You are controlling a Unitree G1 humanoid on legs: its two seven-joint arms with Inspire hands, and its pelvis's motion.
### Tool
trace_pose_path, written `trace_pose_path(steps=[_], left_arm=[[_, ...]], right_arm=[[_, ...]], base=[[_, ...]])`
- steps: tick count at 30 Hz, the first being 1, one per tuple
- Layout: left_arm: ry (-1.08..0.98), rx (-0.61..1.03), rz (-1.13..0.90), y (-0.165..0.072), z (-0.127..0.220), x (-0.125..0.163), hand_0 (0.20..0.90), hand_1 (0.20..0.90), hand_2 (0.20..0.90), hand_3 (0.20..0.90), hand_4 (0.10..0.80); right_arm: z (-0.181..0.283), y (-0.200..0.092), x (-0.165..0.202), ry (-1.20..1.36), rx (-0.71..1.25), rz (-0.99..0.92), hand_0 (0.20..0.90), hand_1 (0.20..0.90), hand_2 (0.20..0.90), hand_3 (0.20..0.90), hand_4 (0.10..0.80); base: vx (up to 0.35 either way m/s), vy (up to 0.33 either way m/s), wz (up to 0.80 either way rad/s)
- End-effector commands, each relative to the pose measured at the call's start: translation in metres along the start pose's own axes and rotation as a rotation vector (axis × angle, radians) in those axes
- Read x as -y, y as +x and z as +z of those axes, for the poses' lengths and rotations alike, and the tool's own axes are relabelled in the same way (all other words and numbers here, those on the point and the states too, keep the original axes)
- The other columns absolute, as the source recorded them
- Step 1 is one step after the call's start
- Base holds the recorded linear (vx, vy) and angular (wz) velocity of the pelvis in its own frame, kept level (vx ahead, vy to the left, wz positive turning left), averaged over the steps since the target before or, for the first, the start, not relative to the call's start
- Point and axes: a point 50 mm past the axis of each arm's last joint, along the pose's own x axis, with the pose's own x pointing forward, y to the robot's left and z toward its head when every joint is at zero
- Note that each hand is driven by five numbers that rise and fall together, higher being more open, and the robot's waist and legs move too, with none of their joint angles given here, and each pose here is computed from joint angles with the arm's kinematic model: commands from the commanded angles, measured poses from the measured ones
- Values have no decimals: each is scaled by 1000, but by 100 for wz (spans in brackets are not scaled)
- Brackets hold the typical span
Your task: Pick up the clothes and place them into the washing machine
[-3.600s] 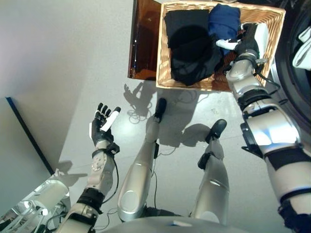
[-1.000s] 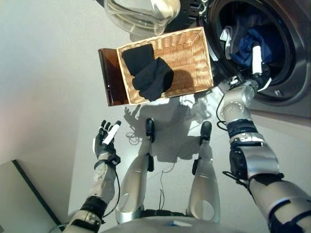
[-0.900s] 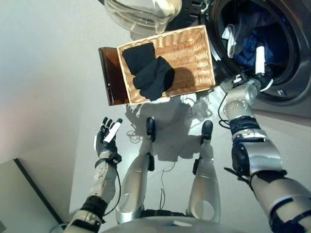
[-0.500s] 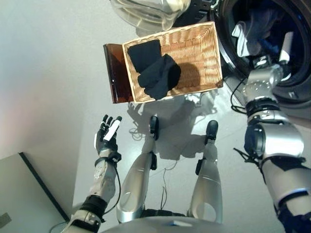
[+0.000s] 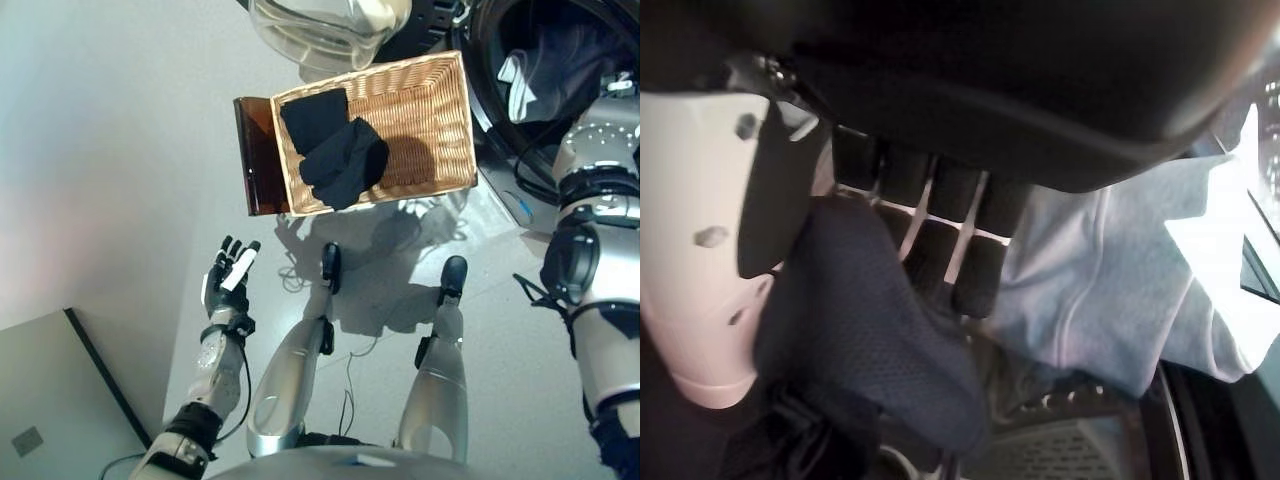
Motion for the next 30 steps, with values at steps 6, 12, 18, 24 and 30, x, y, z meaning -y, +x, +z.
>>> trace_pose_path(steps=[6, 12, 18, 24, 30], left_arm=[[-6, 47, 40, -1, 8, -10, 900, 900, 900, 900, 800], [-16, 58, 43, 0, 11, -10, 900, 900, 900, 900, 800], [-17, 61, 47, 0, 11, -10, 900, 900, 900, 900, 800], [-24, 64, 49, 0, 12, -10, 900, 900, 900, 900, 800], [-29, 61, 52, 0, 11, -9, 900, 900, 900, 900, 800]], right_arm=[[49, -11, -60, 64, 201, 189, 900, 900, 900, 900, 800], [39, -14, -59, 48, 179, 197, 900, 900, 900, 900, 800], [30, -17, -59, 34, 163, 208, 900, 900, 900, 900, 800], [21, -20, -57, 22, 145, 220, 900, 900, 900, 900, 800], [1, -26, -50, 31, 97, 217, 900, 900, 900, 900, 800]], base=[[0, 0, 0], [0, 0, 0], [0, 0, 0], [0, 0, 0], [0, 0, 0]])
